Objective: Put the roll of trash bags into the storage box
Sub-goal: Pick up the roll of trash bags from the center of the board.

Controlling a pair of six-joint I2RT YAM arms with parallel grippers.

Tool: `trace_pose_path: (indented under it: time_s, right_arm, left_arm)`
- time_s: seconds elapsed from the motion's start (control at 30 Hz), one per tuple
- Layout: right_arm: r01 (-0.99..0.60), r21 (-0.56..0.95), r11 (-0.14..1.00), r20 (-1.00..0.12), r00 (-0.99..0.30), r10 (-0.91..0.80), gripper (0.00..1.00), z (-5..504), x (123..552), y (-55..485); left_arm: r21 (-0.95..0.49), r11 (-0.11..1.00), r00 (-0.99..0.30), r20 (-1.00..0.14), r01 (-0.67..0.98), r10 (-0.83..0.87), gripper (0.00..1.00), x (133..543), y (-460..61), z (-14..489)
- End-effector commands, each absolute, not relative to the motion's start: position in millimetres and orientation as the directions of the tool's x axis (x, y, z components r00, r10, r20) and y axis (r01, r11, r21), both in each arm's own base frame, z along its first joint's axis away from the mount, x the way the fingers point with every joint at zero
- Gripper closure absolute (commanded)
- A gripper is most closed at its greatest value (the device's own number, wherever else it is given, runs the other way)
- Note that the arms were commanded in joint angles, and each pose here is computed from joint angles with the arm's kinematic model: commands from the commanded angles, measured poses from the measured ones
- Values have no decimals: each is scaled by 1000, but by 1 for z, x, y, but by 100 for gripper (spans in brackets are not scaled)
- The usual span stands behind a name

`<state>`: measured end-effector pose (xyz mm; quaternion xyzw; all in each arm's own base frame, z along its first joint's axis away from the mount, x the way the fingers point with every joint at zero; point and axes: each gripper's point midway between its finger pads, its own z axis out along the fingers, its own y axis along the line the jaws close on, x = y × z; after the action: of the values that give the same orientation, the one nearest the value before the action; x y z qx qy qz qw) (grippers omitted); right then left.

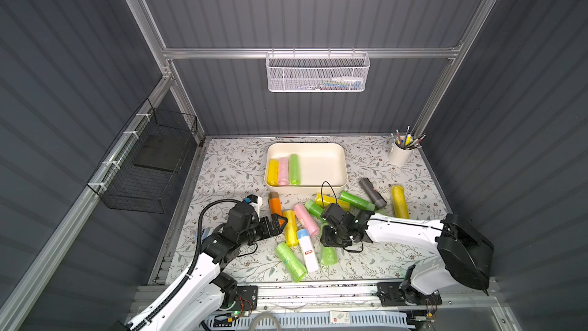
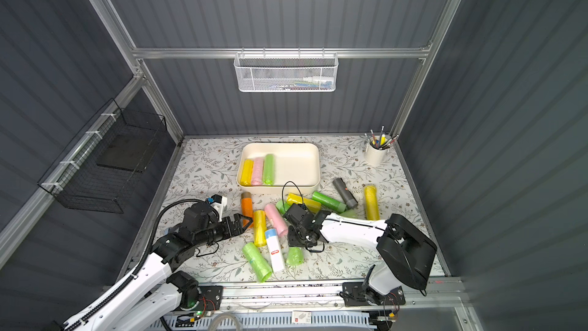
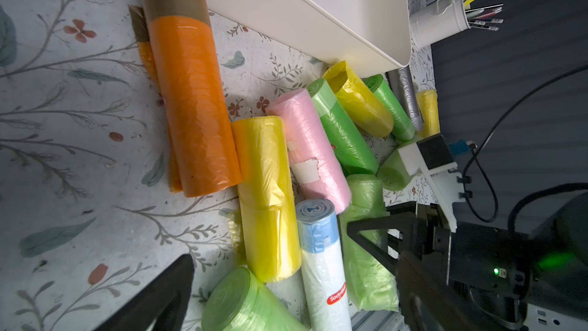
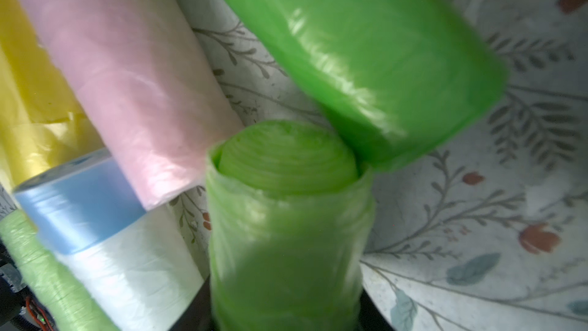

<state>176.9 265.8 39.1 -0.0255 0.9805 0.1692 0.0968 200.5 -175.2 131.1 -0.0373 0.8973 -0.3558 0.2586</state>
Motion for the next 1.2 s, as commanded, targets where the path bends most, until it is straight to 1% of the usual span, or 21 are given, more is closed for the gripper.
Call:
trace_pose_path:
  time_s: [0.0, 0.23, 0.47, 0.67, 0.7, 1.0, 1.17]
  right_arm:
    - [-66, 312, 948, -224, -975, 6, 64, 45, 180, 256]
    - [-46, 314, 948, -274, -961, 44, 63, 57, 184, 245]
    - [-36, 344, 938, -301, -951, 74, 63, 69, 188, 238]
    - [-28, 368, 930, -319, -943, 98, 64, 78, 196, 235]
    - [-25, 370, 929, -320, -942, 102, 63, 80, 198, 235]
    - [21, 403, 915, -381, -905, 188, 64, 105, 228, 221]
    - [22, 436, 899, -438, -868, 234, 63, 131, 248, 214]
  left_arm:
    - [-689, 709, -856, -450, 151, -254, 0, 204, -184, 150]
    - [-703, 694, -862, -441, 158, -250, 0, 206, -189, 151]
    - [-720, 673, -869, -432, 171, -242, 0, 208, -197, 154]
    - [-716, 677, -871, -431, 171, -236, 0, 221, -204, 155]
    - [-727, 662, -881, -421, 184, -216, 0, 220, -210, 157]
    - [-703, 669, -883, -445, 239, -152, 0, 247, -231, 178]
    - [-701, 664, -879, -457, 261, -137, 0, 261, -241, 189]
